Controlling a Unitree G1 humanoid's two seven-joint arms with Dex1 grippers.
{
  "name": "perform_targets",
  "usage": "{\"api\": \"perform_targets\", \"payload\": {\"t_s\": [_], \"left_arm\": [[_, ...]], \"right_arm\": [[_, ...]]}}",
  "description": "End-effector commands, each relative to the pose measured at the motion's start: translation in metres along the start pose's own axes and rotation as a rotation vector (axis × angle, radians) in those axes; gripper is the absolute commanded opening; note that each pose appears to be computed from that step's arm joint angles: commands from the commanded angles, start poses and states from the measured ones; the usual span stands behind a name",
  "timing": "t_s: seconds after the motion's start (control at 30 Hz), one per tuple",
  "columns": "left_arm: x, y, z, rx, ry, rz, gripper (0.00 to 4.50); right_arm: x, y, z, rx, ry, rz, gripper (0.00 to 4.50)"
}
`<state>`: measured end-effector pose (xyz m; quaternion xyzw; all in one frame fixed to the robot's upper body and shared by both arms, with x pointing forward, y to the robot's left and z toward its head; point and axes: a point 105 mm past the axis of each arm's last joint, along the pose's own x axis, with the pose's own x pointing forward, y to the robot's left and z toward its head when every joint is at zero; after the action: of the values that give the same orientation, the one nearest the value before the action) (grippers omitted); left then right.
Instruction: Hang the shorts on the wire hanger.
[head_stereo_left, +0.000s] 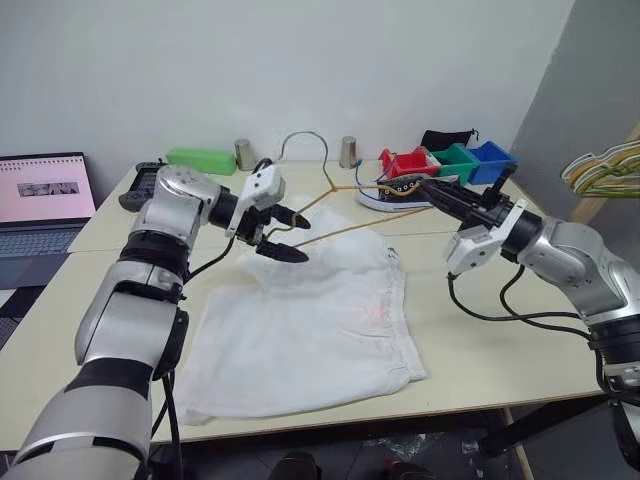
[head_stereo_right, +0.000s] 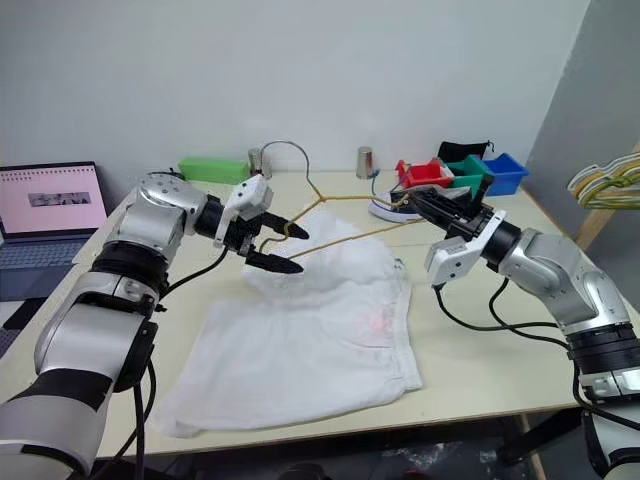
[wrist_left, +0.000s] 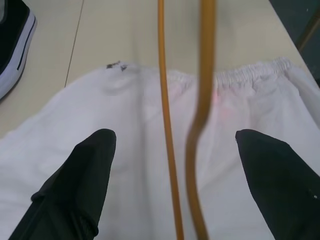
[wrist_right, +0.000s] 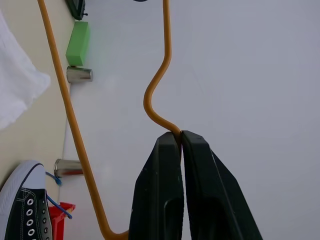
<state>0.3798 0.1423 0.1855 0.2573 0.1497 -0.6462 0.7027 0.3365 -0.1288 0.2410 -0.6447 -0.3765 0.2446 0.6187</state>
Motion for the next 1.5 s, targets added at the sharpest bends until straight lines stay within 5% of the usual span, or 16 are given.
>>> {"api": "perform_targets", "payload": {"t_s": [0.03,0.17,0.77,0.9,0.93,1.2,1.5], "left_arm": [[-0.001,0.001,0.007,0.047,-0.015,0.009,4.1],[0.001,0.005,0.01,0.05,-0.026,0.048,3.7],[0.0,0.007,0.004,0.057,0.004,0.075,0.05],[0.002,0.009,0.006,0.068,0.007,0.092,0.05],[0.003,0.011,0.006,0.074,0.014,0.105,0.0],[0.005,0.029,0.002,0.19,0.075,0.274,0.0],[0.014,0.045,0.012,0.648,0.226,0.491,0.0]], "right_arm": [[0.004,-0.022,0.007,-0.038,-0.024,-0.065,0.12],[0.005,-0.022,0.008,-0.039,-0.026,-0.059,0.0],[0.001,-0.015,0.002,-0.018,0.017,-0.039,0.0],[-0.001,-0.005,-0.001,0.01,0.04,0.017,0.0],[-0.001,-0.003,-0.001,0.019,0.045,0.028,0.51],[-0.013,0.015,-0.003,0.163,0.088,0.187,2.3],[-0.017,0.02,-0.019,0.588,0.333,0.234,4.44]]}}
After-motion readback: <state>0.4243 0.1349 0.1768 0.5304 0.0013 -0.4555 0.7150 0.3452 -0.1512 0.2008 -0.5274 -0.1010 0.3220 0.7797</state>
